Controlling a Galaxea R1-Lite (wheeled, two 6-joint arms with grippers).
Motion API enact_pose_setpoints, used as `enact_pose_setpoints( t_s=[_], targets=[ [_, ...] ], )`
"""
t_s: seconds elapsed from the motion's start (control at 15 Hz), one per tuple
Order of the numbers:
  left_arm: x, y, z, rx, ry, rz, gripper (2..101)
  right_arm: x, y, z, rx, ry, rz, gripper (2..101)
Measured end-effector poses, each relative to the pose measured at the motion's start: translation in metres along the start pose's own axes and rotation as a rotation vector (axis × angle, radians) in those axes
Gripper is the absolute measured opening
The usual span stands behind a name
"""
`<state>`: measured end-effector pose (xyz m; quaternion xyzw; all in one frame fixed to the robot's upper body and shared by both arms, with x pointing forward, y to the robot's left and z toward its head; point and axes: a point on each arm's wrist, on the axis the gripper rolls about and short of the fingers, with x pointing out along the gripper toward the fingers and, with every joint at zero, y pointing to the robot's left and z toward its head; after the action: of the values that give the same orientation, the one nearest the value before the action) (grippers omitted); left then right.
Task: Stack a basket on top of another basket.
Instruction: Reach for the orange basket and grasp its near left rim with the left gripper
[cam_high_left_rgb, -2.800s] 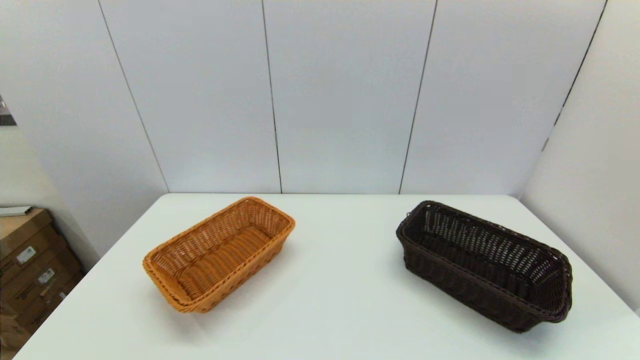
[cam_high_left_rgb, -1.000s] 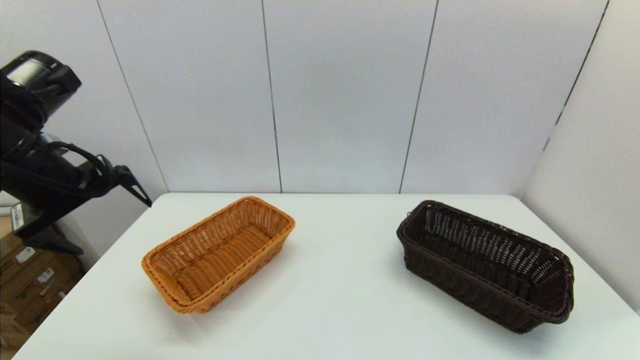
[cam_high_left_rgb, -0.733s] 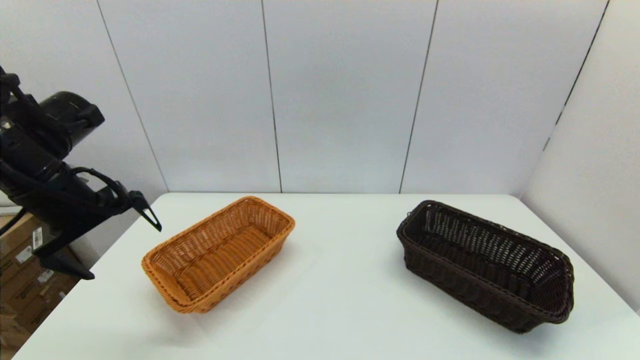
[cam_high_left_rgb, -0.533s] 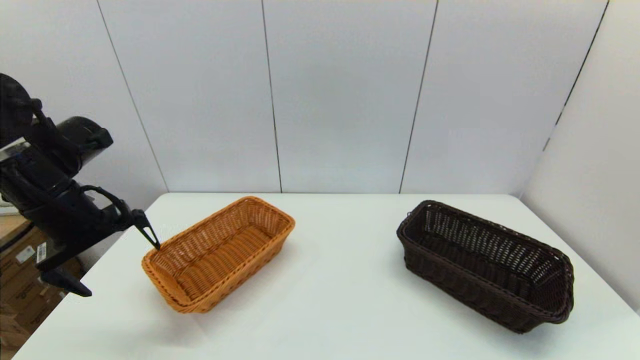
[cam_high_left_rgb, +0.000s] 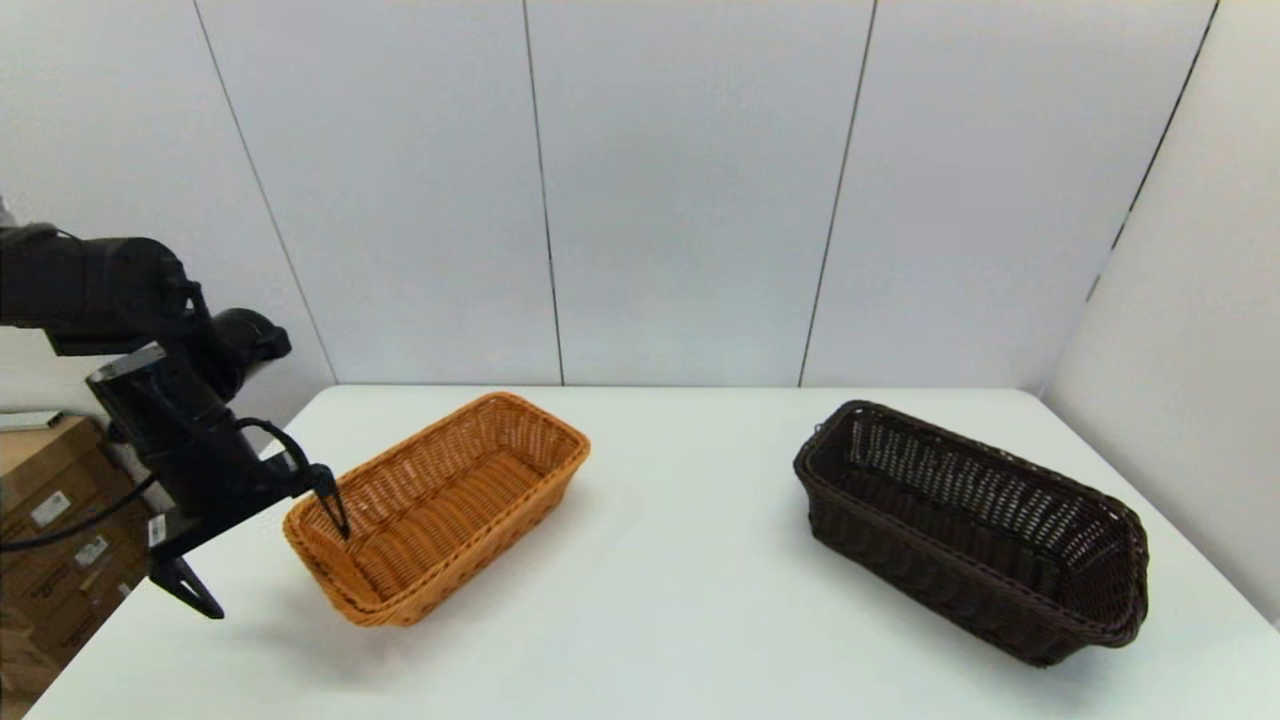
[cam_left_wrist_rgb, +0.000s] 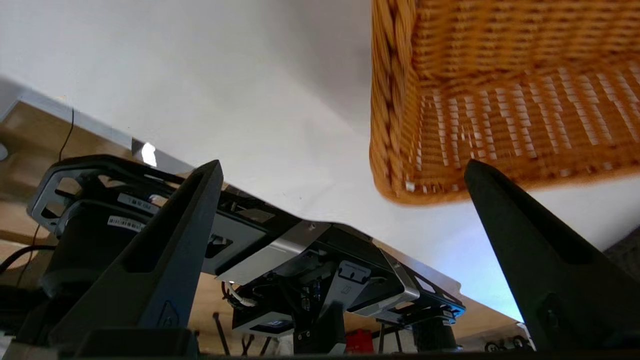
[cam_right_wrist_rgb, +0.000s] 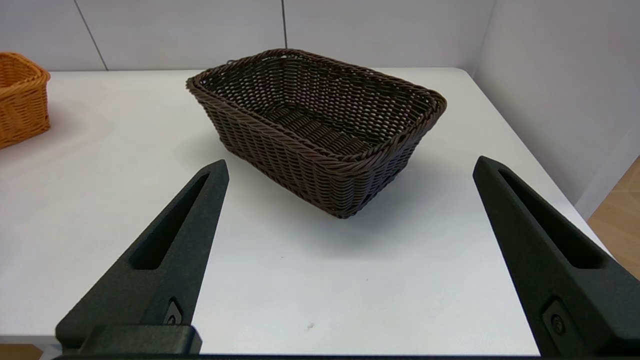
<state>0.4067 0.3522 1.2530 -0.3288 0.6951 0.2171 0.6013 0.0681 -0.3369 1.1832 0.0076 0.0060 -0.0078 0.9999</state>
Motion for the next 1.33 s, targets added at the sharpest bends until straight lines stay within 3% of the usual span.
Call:
enact_pose_setpoints(
  t_s=[0.6,1.2,1.33],
  targets=[
    [0.054,-0.022,0.033,0.007,0.042,0.046,97.8,0.000,0.000,0.000,0.000,0.000,0.000,97.1],
    [0.085,-0.032,0.045,0.012,-0.038,-0.024,97.8,0.000,0.000,0.000,0.000,0.000,0.000,97.1],
    [0.086,-0.031,0.044,0.011,-0.033,-0.020,79.4,0.000,0.000,0.000,0.000,0.000,0.000,97.1]
  ],
)
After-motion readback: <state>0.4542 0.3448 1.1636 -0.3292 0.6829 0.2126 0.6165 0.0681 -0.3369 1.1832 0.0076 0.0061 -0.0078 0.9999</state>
